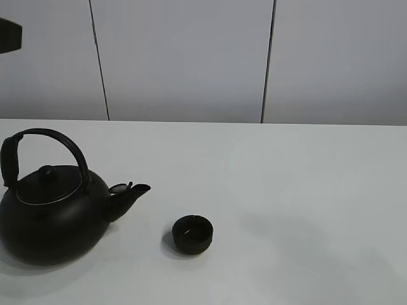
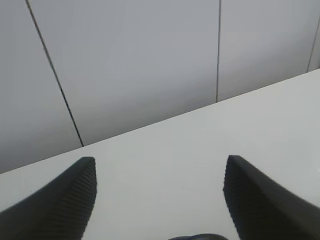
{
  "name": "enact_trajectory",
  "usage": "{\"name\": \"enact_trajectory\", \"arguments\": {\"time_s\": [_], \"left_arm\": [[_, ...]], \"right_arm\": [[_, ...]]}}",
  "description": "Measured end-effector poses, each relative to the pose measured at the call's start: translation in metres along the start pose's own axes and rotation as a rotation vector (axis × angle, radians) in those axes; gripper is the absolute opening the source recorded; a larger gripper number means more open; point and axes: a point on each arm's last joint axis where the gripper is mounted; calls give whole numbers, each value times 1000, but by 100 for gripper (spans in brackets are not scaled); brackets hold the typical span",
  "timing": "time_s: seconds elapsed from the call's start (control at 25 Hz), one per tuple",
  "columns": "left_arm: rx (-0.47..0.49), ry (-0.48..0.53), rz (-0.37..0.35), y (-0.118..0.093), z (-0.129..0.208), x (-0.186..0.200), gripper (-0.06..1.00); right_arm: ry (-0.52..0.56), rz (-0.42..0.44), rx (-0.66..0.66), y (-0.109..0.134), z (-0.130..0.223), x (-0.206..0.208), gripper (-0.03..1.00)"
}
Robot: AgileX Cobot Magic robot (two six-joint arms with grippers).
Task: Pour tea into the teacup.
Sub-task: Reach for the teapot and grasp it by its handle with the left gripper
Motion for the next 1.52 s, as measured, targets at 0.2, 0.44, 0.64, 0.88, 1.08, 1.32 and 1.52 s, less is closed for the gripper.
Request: {"name": "enact_trajectory", "arguments": {"time_s": [0.2, 0.44, 0.64, 0.88, 1.08, 1.32, 1.52], "left_arm": [[-1, 30, -38, 11, 18, 6, 52], [13, 36, -64, 23, 45, 17, 52], [26, 11, -92, 35, 58, 24, 52], [63, 95, -40, 44, 81, 3, 52], [50, 129, 12, 48, 102, -13, 52], [63, 70, -13, 58, 114, -27, 51], [56, 92, -20, 62, 128, -33, 51]], "right_arm": [[0, 0, 0, 0, 0, 0, 43], [0, 0, 0, 0, 0, 0, 43], [0, 0, 0, 0, 0, 0, 43], [-1, 0, 0, 0, 0, 0, 43], [-1, 0, 0, 0, 0, 0, 43], [-1, 0, 0, 0, 0, 0, 43], [-1, 0, 0, 0, 0, 0, 43]]}}
Point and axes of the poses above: a point on each arm's last joint axis where the gripper is mounted, x pointing back along that axis away from the gripper, y along the wrist's bending axis when the last joint is at zero, z = x × y, and after that the axes turned 15 degrees about x, right-handed
